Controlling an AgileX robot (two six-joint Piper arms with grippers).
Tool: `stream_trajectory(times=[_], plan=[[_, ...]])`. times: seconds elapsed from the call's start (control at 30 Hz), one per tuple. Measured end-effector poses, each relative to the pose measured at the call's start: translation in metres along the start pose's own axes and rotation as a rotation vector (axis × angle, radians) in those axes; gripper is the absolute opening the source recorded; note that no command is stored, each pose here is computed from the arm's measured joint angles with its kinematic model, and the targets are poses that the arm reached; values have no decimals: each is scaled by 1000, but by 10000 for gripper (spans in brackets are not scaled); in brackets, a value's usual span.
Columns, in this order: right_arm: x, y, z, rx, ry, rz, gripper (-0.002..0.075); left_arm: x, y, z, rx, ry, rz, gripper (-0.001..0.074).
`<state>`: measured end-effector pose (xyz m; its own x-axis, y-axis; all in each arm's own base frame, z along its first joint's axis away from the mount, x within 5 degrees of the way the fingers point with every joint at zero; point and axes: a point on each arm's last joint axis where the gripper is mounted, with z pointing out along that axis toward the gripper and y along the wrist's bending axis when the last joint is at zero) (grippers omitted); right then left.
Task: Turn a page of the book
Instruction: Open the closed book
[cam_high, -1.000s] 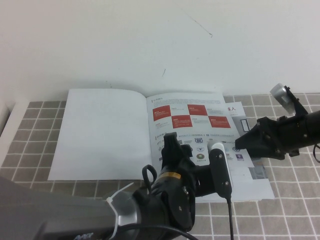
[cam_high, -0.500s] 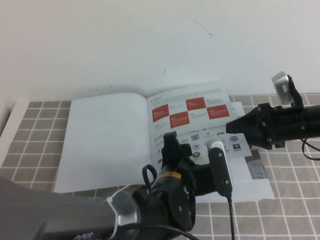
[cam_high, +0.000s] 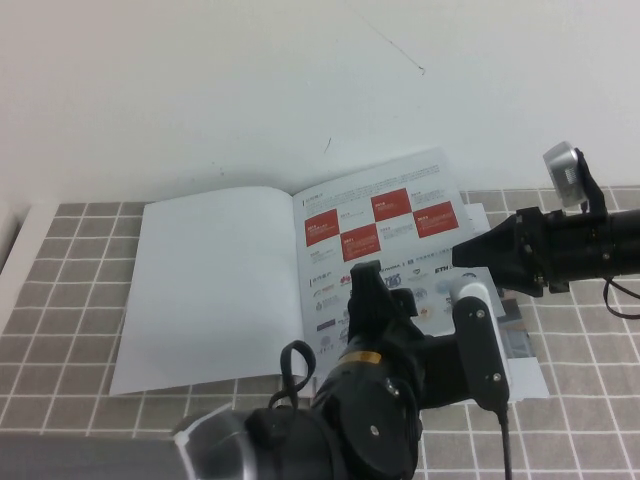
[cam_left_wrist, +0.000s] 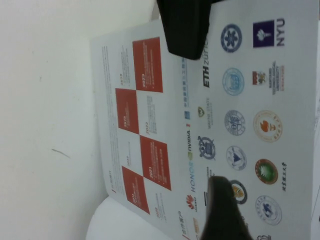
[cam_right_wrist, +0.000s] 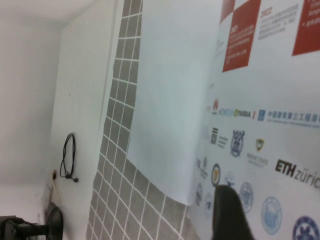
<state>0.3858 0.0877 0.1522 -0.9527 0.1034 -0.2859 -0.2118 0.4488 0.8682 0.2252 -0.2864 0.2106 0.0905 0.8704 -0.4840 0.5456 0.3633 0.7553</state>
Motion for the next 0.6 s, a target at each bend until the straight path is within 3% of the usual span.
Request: stream_trajectory(times=[0.33,0.6], plan=[[-4,10,-1,-109,-44,-33,367,-9,36,-62,61,-45,-116,373],[-3,20,5,-178,-50,-42,367,14,-7,-84,370,-203,-47,374]])
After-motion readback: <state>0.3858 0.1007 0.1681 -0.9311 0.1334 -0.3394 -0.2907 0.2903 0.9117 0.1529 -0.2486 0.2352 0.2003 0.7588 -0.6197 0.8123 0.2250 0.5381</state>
